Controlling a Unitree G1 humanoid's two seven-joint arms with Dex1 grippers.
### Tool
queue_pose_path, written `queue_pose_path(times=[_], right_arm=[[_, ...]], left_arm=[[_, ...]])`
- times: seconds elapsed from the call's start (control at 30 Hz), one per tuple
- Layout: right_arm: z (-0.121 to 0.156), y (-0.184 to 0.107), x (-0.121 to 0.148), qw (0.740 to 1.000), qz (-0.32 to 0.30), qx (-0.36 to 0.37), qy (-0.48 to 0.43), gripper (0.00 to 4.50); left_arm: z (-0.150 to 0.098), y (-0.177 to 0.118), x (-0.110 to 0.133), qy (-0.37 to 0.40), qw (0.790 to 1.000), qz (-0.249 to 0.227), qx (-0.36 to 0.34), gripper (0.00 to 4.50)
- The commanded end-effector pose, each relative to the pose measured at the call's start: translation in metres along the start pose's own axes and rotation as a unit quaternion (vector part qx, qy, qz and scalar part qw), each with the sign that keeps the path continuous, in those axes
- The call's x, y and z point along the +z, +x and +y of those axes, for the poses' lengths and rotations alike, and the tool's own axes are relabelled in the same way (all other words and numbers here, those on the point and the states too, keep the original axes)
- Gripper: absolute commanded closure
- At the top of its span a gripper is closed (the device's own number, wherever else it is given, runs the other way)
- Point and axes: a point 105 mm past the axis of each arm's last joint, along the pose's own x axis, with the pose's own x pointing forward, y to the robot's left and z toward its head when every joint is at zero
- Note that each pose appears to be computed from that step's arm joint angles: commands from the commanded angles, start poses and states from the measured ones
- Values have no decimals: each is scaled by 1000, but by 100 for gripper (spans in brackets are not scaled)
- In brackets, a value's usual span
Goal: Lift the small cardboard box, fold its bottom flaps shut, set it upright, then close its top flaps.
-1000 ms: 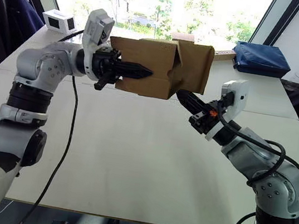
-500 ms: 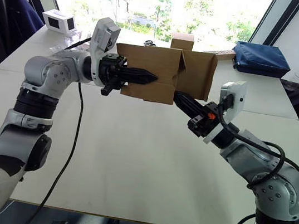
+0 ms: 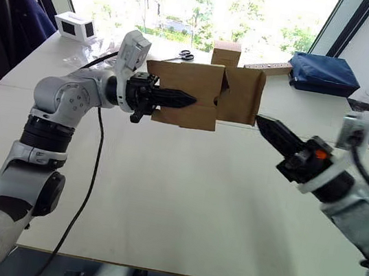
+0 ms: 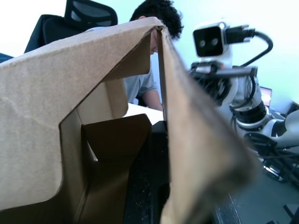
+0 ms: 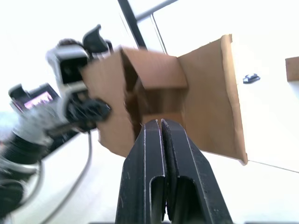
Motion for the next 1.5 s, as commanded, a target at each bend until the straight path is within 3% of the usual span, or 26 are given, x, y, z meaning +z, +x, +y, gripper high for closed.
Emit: queue_pose_path(times=[0.03, 0.1, 0.23, 0.37, 0.53, 0.87, 1.27, 1.5], right_arm=[[-46, -10, 29, 992, -84, -97, -13, 445], [-70, -5, 16, 988, -68, -137, -18, 445], [-85, 13, -5, 990, -36, -135, -18, 445], [-73, 32, -18, 996, -23, -83, -1, 445], [-35, 45, -13, 997, -49, 23, 52, 445], [13, 53, -22, 989, -50, 98, 96, 445], [-4, 53, -30, 977, -120, 62, 164, 445], [6, 31, -17, 977, -121, 85, 153, 445]], left_arm=[[-9, 0, 15, 17, 999, -24, -21, 450], [-12, 1, 14, 15, 999, -22, -27, 450], [-15, 5, 10, 14, 999, -14, -31, 450], [-16, 7, 11, 15, 999, -19, -29, 450], [-14, 8, 10, 13, 999, -21, -22, 450], [-7, 5, 17, 13, 999, -38, -10, 450], [-6, 9, 21, 11, 999, -52, -13, 450], [-4, 1, 24, 12, 999, -51, -5, 450]])
